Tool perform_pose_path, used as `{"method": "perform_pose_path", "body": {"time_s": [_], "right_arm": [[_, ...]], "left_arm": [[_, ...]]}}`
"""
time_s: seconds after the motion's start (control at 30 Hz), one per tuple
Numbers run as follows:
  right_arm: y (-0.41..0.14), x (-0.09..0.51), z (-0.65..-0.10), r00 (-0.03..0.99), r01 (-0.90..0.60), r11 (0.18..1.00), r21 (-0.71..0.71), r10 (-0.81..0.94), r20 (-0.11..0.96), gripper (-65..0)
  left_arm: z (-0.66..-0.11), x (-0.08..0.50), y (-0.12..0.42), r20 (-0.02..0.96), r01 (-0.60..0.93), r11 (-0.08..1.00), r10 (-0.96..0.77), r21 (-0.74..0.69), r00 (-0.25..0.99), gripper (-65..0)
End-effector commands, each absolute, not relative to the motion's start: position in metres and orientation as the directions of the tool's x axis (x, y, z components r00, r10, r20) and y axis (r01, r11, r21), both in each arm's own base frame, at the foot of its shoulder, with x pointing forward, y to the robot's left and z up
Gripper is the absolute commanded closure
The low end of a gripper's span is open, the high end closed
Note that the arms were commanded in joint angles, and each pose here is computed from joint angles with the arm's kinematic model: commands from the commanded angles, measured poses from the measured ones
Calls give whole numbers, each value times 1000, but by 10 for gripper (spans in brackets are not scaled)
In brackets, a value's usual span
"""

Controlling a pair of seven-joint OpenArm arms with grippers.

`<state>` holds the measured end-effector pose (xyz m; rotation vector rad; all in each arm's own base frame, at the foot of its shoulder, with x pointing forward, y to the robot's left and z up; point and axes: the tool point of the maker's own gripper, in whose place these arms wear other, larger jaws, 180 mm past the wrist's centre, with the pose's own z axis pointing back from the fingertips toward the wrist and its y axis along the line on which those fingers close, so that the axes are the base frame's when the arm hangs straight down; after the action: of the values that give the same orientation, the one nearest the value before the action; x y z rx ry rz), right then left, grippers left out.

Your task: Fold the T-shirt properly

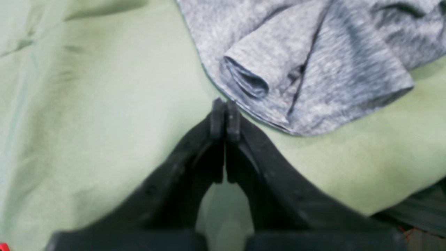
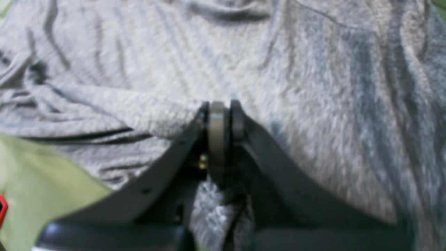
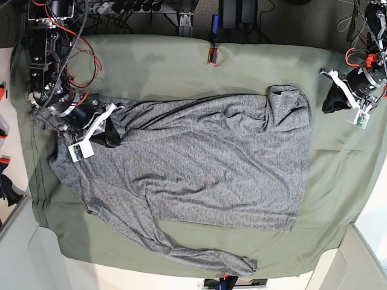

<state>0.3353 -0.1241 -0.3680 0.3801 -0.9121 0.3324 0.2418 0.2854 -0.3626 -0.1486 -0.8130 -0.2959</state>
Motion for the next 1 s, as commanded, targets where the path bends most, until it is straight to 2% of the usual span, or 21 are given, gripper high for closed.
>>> {"method": "perform_pose_path", "body": {"time_s": [0.0,0.1,0.13,0.17,0.27,0.3,0.53,0.77,0.97], "right_arm": [[-125,349,-351,526,-435,881,183,84,846,-92],[-125,354,-350,531,-427,878,214,52,846,-297],[-124,354,-349,533,-426,877,221,46,845,-331],[-123,354,-348,541,-426,875,232,41,840,-340],[-124,353,-337,558,-420,867,267,15,830,-340],[-126,353,-330,551,-417,868,269,6,834,-340],[-184,349,-308,540,-309,922,234,-33,841,-339],[-233,310,-329,590,-176,947,268,-117,799,-339],[-249,285,-342,616,-113,950,290,-163,771,-339]], "left_arm": [[-351,249,288,759,326,946,-209,-5,617,0],[-354,248,288,760,315,949,-183,-30,624,0],[-355,247,289,758,311,950,-177,-36,627,0],[-356,247,289,759,309,950,-172,-41,629,-28],[-355,246,291,749,308,950,-162,-59,642,-155],[-354,245,290,744,308,948,-150,-79,651,-175],[-330,239,269,747,330,913,-43,-241,664,-176],[-337,227,250,740,321,896,14,-308,672,-177],[-348,222,230,732,288,879,95,-379,675,-187]]}}
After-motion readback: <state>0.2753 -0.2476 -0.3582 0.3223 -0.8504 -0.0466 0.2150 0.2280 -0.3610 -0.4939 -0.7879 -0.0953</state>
